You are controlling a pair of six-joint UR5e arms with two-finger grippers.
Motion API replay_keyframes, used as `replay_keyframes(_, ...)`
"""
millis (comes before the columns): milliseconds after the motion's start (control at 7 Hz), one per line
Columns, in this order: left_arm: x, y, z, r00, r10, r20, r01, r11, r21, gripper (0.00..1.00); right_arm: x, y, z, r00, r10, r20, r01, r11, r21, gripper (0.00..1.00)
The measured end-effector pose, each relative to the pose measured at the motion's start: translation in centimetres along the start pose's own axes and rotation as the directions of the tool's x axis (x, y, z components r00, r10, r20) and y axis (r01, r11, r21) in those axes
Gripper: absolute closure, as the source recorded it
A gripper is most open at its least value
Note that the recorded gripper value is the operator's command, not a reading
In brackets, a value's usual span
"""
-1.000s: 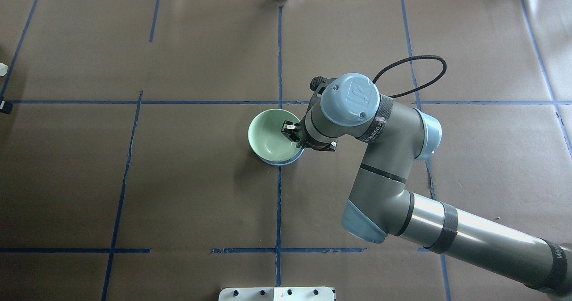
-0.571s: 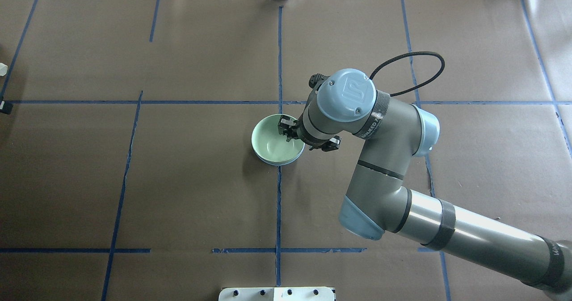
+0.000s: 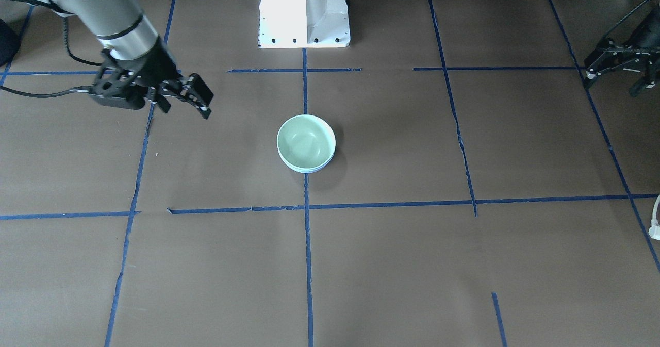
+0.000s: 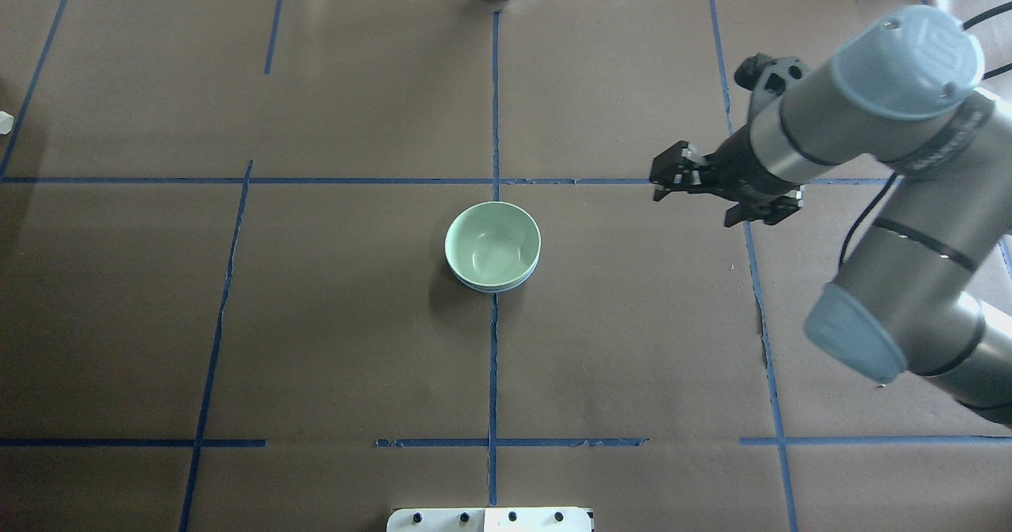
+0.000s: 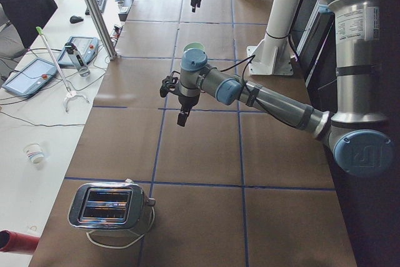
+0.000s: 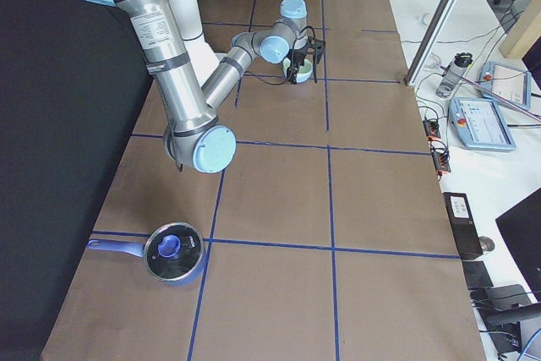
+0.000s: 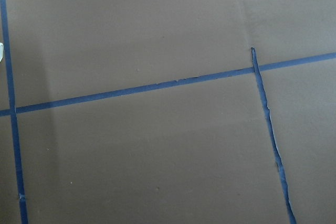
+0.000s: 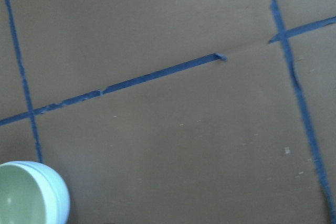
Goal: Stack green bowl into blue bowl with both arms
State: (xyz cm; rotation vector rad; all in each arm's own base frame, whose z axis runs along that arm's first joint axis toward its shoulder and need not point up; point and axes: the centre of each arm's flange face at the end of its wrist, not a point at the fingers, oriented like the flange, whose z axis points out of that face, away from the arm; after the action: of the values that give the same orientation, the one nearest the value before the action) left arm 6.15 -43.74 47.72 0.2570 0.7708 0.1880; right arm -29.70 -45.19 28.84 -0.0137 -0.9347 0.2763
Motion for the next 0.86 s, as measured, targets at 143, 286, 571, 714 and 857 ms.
replay_keyframes(143, -3.1, 1.0, 0.2, 0.999, 0.040, 0.022, -0.040, 0.999, -0.011, 0.00, 7.1, -2.5, -2.0, 0.995, -0.092, -0.032, 0.092, 0.996, -0.011, 0.00)
replay_keyframes(286, -6.5, 2.0, 0.5, 0.997, 0.069, 0.040, -0.068, 0.997, -0.026, 0.00, 13.7, -4.6, -3.7, 0.983, -0.172, -0.057, 0.171, 0.985, -0.025, 0.00)
replay_keyframes(571, -13.8, 4.0, 1.1, 0.997, 0.069, 0.023, -0.068, 0.996, -0.052, 0.00, 28.1, -8.1, -6.5, 0.944, -0.317, -0.096, 0.313, 0.948, -0.052, 0.00)
replay_keyframes(714, -15.8, 4.9, 1.3, 0.999, 0.050, -0.003, -0.050, 0.997, -0.064, 0.00, 34.3, -9.1, -7.2, 0.922, -0.371, -0.112, 0.366, 0.928, -0.066, 0.00)
replay_keyframes(857, -16.6, 5.5, 1.4, 0.999, 0.028, -0.020, -0.029, 0.996, -0.079, 0.00, 39.7, -9.8, -7.6, 0.903, -0.412, -0.122, 0.404, 0.911, -0.082, 0.00)
